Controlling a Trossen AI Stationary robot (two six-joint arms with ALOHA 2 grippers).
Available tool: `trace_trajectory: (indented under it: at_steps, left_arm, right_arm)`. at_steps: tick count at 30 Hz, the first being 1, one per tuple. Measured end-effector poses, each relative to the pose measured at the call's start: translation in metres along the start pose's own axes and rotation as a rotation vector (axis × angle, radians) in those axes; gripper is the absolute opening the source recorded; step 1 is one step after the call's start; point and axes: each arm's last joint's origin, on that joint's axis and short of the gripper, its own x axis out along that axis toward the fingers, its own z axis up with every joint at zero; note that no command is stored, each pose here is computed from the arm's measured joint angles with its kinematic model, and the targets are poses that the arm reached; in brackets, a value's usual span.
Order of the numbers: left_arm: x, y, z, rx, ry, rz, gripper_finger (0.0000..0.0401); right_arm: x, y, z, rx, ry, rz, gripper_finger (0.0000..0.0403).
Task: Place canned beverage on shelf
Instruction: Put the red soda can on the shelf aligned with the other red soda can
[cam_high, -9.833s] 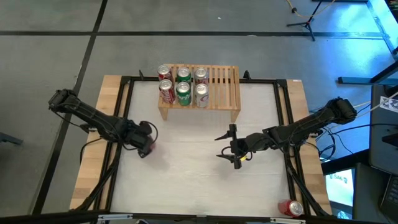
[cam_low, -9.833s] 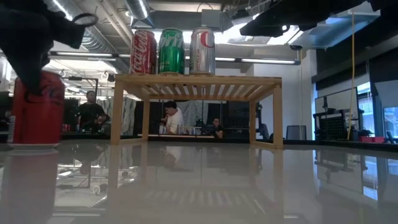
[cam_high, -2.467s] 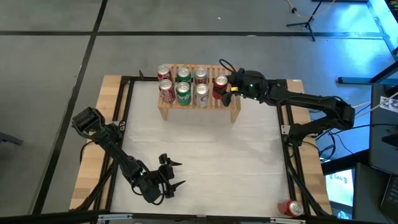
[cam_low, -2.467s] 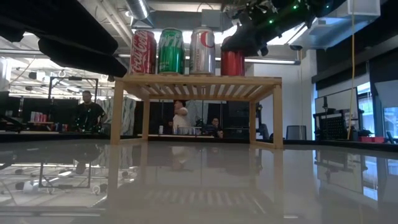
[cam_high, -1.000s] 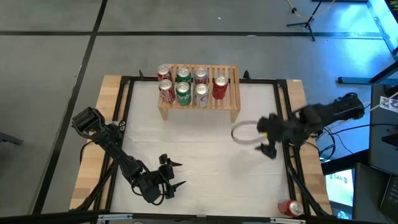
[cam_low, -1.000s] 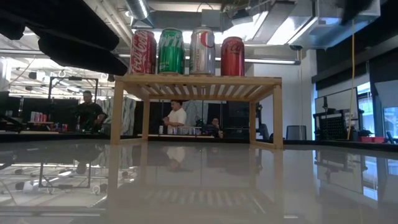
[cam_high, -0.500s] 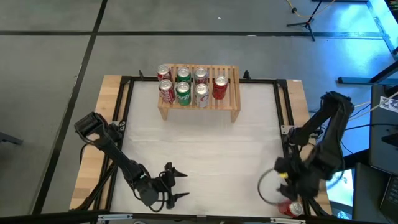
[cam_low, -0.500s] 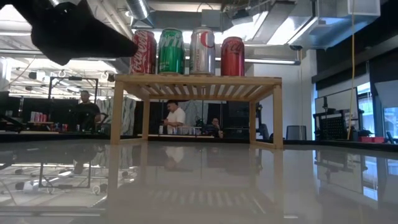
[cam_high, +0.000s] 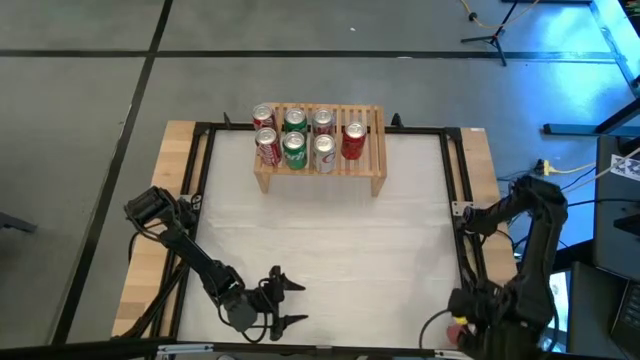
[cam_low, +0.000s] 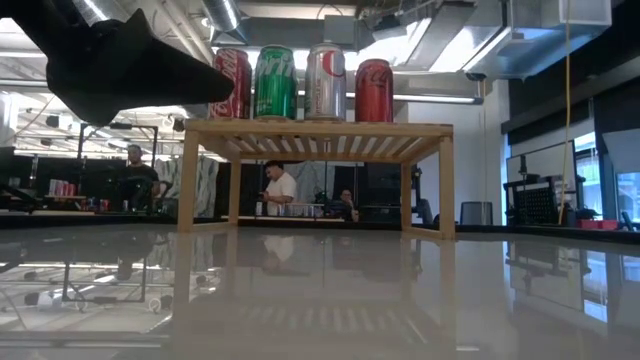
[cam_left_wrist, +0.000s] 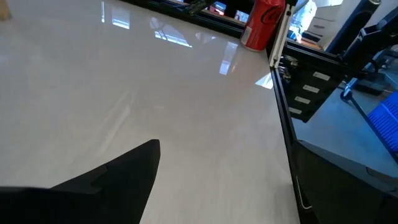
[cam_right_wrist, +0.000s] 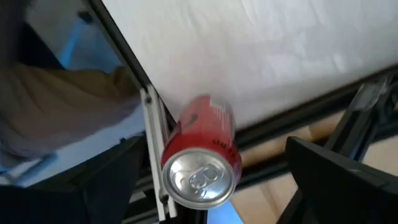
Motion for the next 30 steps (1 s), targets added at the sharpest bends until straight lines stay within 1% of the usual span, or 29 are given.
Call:
trace_trajectory:
  at_steps: [3, 8, 11, 18, 21, 25, 30]
  left_arm:
    - [0.000, 0.000, 0.000, -0.003, 0.002, -0.001, 0.0354]
    - [0.000, 0.000, 0.000, -0.002, 0.004, -0.002, 0.0354]
    - [0.000, 0.000, 0.000, -0.001, 0.004, 0.000, 0.0354]
    - [0.002, 0.002, 0.001, 0.017, 0.002, 0.006, 0.0354]
    - [0.002, 0.002, 0.001, 0.015, 0.002, 0.006, 0.0354]
    - [0.002, 0.002, 0.001, 0.014, 0.002, 0.006, 0.0354]
    - [0.002, 0.002, 0.001, 0.013, 0.001, 0.006, 0.0354]
  right_arm:
    - [0.011, 0.008, -0.007, -0.010, 0.042, -0.039, 0.0388]
    - [0.026, 0.014, -0.009, 0.010, 0.081, -0.094, 0.0388]
    - [0.027, 0.016, -0.008, -0.013, 0.073, -0.084, 0.0388]
    - [0.031, 0.014, -0.008, -0.012, 0.070, -0.106, 0.0388]
    - [0.043, 0.015, -0.008, -0.012, 0.080, -0.109, 0.0388]
    - [0.058, 0.019, -0.009, -0.017, 0.140, -0.079, 0.0388]
    - [0.073, 0.016, -0.008, -0.016, 0.169, -0.142, 0.0388]
